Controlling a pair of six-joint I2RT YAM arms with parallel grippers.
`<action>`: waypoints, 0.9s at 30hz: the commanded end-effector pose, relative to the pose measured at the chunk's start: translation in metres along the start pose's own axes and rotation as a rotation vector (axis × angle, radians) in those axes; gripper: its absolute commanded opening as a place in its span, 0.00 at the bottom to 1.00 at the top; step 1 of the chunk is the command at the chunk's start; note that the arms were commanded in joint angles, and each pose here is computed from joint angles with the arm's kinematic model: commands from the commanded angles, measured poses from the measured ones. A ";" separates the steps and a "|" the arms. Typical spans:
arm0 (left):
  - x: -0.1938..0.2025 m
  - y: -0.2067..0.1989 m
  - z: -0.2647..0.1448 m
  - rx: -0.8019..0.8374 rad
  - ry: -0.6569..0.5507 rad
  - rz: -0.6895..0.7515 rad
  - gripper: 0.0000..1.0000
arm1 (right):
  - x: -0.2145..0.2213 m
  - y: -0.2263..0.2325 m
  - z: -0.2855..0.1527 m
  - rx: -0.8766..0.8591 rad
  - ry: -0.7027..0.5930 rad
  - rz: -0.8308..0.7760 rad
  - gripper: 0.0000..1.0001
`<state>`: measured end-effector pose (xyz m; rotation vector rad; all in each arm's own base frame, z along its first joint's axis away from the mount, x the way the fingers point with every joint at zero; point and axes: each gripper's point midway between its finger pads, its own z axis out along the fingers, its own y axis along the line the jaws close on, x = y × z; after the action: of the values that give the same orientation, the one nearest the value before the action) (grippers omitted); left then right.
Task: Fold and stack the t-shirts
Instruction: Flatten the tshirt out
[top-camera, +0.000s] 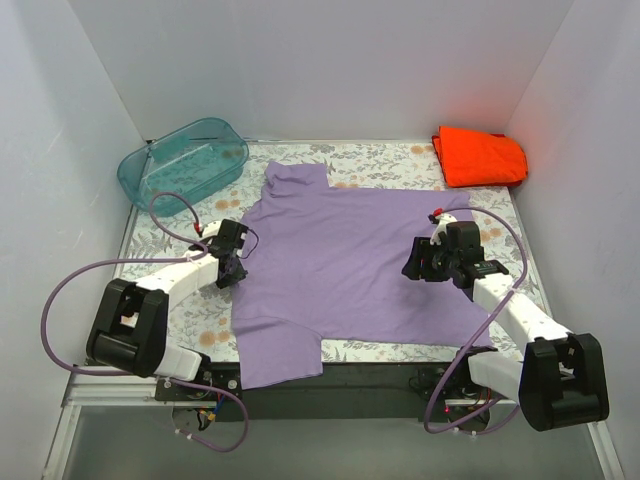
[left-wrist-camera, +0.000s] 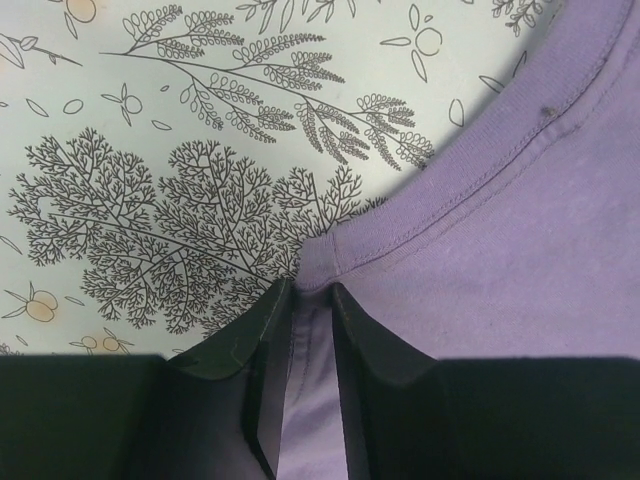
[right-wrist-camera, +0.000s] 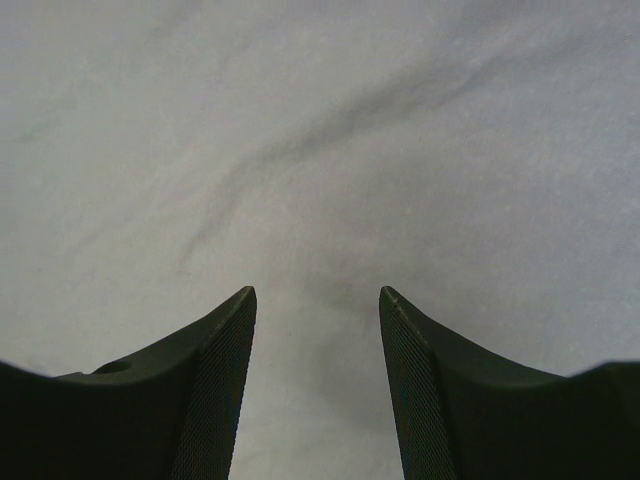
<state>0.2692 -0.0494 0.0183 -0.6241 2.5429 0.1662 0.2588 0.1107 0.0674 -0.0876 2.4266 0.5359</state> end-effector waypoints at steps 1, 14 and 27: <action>-0.001 0.018 0.002 -0.064 -0.026 -0.056 0.20 | -0.010 0.004 -0.004 -0.012 -0.044 -0.002 0.59; -0.019 0.062 0.012 -0.185 -0.041 -0.221 0.14 | -0.011 -0.032 -0.019 0.226 -0.074 0.066 0.62; -0.071 0.018 -0.048 0.124 -0.157 -0.203 0.51 | -0.044 -0.033 -0.026 0.269 -0.094 0.036 0.61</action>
<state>0.2745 -0.0004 0.0699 -0.8751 2.3142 0.1102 0.2644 0.0672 0.0788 0.0963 2.4457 0.2319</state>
